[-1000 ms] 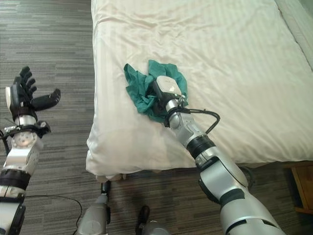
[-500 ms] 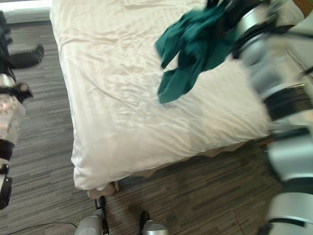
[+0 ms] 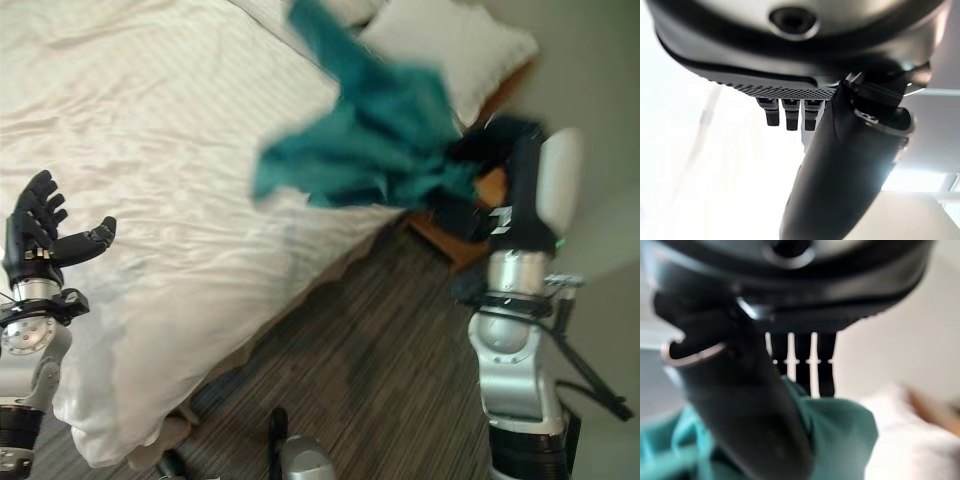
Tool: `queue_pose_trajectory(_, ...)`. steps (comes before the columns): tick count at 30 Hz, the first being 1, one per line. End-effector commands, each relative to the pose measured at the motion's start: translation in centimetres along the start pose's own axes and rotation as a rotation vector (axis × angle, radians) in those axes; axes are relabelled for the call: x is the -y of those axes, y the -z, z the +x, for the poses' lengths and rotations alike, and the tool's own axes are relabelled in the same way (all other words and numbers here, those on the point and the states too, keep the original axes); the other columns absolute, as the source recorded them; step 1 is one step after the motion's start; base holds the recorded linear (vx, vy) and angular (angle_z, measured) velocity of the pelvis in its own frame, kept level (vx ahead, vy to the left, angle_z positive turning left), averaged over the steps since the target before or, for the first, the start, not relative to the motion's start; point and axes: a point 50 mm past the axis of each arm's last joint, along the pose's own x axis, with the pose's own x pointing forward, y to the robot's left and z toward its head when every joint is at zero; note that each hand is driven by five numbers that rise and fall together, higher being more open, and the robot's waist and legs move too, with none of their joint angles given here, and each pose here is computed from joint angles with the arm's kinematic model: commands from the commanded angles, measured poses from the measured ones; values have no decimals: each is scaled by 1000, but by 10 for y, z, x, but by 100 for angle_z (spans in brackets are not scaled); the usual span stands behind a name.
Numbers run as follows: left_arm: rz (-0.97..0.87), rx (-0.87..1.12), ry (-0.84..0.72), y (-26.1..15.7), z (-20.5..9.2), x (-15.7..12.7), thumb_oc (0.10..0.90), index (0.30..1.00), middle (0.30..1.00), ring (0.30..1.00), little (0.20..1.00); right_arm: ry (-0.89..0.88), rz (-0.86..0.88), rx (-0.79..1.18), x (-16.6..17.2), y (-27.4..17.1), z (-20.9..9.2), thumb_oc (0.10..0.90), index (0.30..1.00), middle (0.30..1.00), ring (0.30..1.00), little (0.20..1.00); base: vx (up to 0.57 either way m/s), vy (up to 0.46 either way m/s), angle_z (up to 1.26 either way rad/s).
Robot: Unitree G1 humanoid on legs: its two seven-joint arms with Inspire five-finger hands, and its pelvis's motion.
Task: Pick up bed clothes into laundry basket.
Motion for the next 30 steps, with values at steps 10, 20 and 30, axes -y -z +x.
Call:
queue_pose_trajectory(10,2,493,38,-94,11,23,800,900,900,900,900,-42,227,347,-11,-62,-8,400,300,300,300,300,-143,-140,-198)
queue_pose_trajectory(20,-119,445,306,-76,-49,60,800,900,900,900,900,-3,2,376,1,-54,-14,400,300,300,300,300,-9,-124,-127)
queue_pose_trajectory(30,-140,334,486,-54,-60,112,800,900,900,900,900,-189,-120,365,-25,-45,-28,400,300,300,300,300,20,100,-166)
